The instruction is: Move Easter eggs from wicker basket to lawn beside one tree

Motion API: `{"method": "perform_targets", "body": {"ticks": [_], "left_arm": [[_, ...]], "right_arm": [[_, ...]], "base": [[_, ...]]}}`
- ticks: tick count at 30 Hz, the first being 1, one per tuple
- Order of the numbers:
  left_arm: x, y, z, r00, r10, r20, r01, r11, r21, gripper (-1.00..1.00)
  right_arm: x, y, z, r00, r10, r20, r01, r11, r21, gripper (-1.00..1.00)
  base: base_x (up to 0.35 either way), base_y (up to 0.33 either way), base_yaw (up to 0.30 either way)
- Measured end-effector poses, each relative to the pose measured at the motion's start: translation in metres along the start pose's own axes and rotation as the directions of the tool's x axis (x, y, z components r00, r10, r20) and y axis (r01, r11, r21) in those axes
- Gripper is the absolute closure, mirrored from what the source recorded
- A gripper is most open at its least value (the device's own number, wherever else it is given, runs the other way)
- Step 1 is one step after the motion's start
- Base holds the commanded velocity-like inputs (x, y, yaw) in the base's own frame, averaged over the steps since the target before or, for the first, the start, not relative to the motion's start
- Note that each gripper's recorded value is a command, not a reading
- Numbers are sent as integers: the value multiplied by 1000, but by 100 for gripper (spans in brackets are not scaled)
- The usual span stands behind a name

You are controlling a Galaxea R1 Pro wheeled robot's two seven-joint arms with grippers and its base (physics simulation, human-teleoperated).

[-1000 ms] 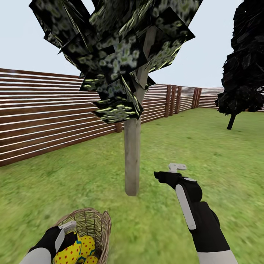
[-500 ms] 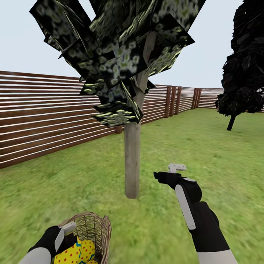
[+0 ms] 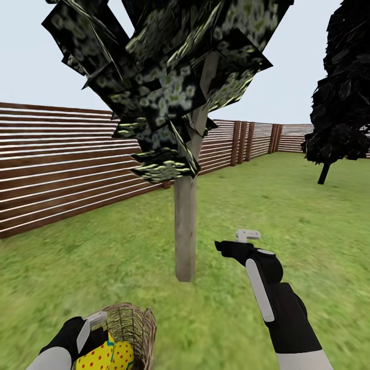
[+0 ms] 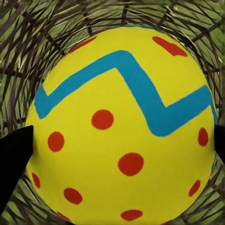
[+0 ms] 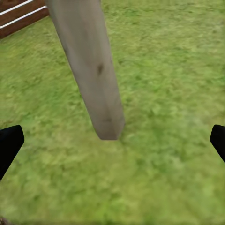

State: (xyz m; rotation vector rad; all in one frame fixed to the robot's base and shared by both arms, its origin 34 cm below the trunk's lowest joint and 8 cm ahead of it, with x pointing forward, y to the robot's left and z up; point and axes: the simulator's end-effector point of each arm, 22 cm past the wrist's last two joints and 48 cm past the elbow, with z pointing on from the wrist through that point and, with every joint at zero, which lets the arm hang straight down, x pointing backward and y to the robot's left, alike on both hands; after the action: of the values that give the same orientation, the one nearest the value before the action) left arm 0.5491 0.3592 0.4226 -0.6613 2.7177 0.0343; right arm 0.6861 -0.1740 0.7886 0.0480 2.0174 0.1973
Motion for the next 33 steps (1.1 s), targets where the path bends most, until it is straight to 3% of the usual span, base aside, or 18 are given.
{"method": "perform_targets", "body": {"ticks": [33], "left_arm": [[-31, -11, -59, 1000, 0, -1, 0, 1000, 2, 100]], "right_arm": [[-66, 11, -18, 1000, 0, -1, 0, 1000, -4, -100]], "base": [[0, 0, 0]]}}
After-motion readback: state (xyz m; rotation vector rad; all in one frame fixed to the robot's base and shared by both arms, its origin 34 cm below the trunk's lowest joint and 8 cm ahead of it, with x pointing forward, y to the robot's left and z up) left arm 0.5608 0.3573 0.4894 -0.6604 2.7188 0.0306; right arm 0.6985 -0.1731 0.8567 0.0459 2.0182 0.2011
